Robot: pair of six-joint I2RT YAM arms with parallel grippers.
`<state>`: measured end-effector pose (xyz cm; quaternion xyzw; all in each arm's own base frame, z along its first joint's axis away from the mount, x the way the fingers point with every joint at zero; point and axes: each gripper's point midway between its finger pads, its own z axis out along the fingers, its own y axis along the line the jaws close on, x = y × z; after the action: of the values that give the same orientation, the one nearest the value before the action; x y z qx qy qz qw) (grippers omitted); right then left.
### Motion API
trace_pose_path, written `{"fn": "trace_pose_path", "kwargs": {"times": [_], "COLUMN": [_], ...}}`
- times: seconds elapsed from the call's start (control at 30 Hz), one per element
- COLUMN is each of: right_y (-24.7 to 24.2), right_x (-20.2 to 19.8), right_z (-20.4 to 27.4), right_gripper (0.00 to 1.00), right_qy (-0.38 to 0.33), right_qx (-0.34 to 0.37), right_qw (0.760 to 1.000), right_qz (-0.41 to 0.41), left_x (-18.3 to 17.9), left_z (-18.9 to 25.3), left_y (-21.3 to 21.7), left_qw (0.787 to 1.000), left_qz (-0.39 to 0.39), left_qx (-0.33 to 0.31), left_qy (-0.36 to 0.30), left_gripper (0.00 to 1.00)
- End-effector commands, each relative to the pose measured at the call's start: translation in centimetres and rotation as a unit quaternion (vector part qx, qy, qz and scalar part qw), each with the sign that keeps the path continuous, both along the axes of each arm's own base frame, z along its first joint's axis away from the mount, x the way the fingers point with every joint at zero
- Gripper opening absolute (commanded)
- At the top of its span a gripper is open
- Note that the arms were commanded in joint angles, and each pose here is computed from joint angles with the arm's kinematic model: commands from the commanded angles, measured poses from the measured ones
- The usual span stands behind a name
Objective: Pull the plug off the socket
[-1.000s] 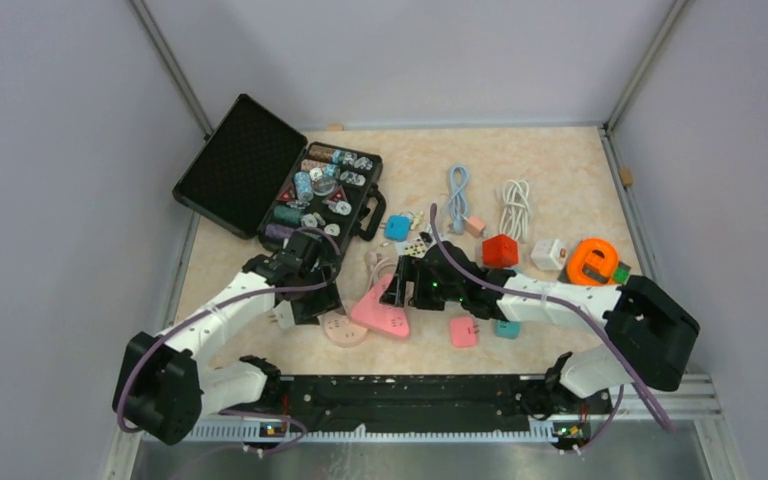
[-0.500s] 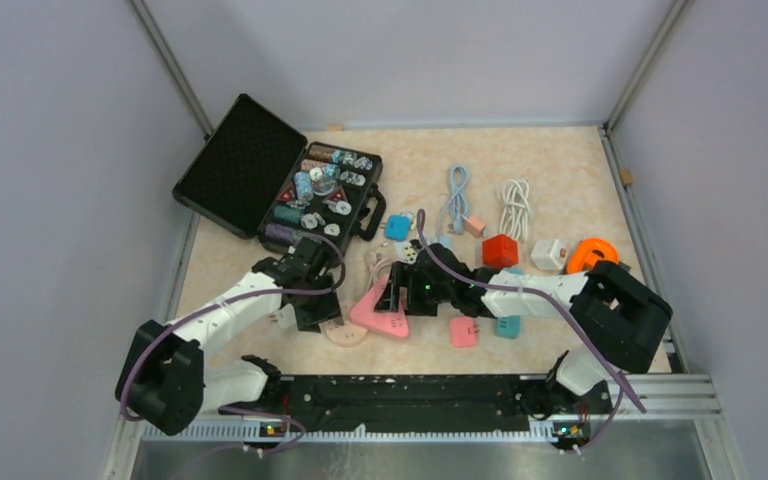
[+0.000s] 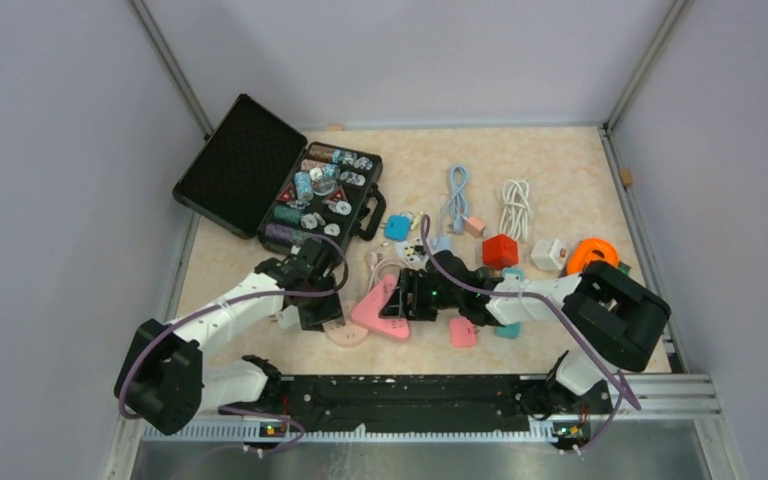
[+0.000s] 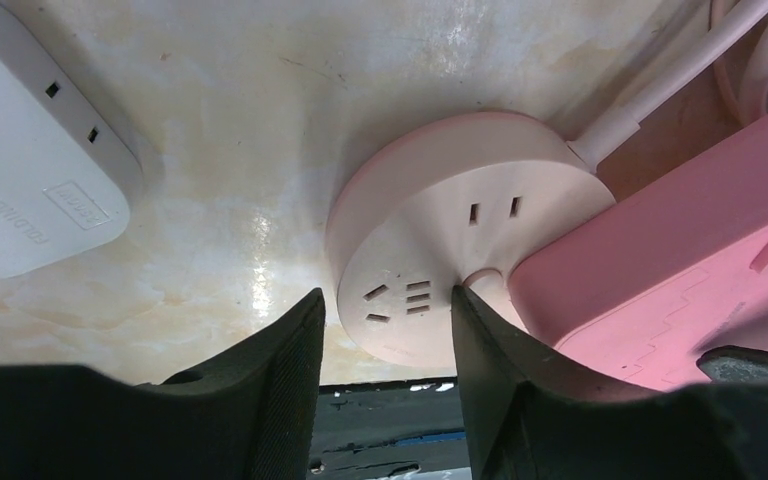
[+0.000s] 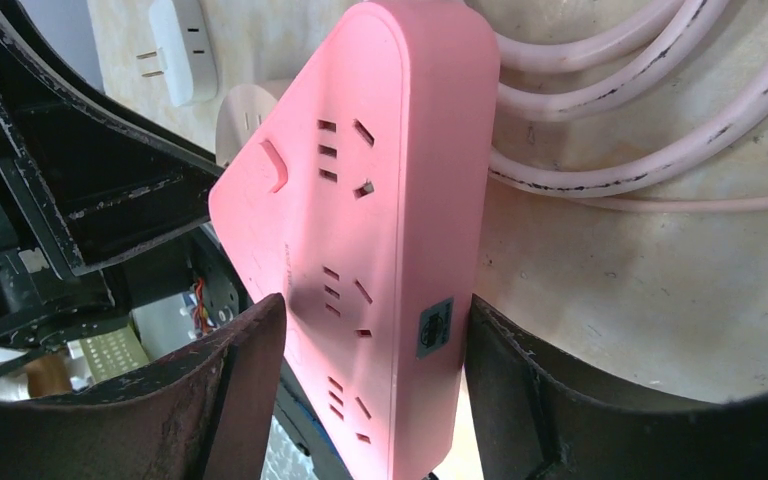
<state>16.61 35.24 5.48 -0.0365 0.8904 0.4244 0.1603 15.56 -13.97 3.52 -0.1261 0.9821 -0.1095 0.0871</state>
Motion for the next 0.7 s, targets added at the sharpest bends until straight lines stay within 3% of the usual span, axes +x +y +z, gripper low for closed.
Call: {"fn": "trace_pose_path", "kwargs": {"times": [0.0,0.2,0.37,0.53,0.67], "right_y": [2.4,2.6,4.4,5.8,5.9], "right_x": [-0.4,-0.6,-0.2,0.2,-0.2], "right_z": [3.6,4.5,6.3,8.0,8.1], "right_gripper": [0.61,0.62,0.61,0.55,0.50], "right_qy": [-0.024,-0.043,-0.048,-0.043,-0.040], "right_qx": [0.088,0.113,0.173,0.245,0.262], "right_qw": [0.995,0.991,0.982,0.967,0.962], "right_qz": [0.035,0.050,0.054,0.050,0.059], "left_x": [0.5,1.3,1.2,1.5,1.8], "left_z": [-1.7,-1.8,-2.3,-2.1,-1.6], "left_y": [0.4,-1.0,-0.4,0.6,1.0], "left_qw": [1.000,0.998,0.997,0.995,0.993], "left_qz": [0.003,0.014,0.048,0.071,0.084], "left_qx": [0.019,-0.027,-0.022,-0.003,0.004], "left_qy": [-0.018,-0.047,-0.056,-0.067,-0.082], "left_gripper": [0.51,0.49,0.50,0.50,0.51]}}
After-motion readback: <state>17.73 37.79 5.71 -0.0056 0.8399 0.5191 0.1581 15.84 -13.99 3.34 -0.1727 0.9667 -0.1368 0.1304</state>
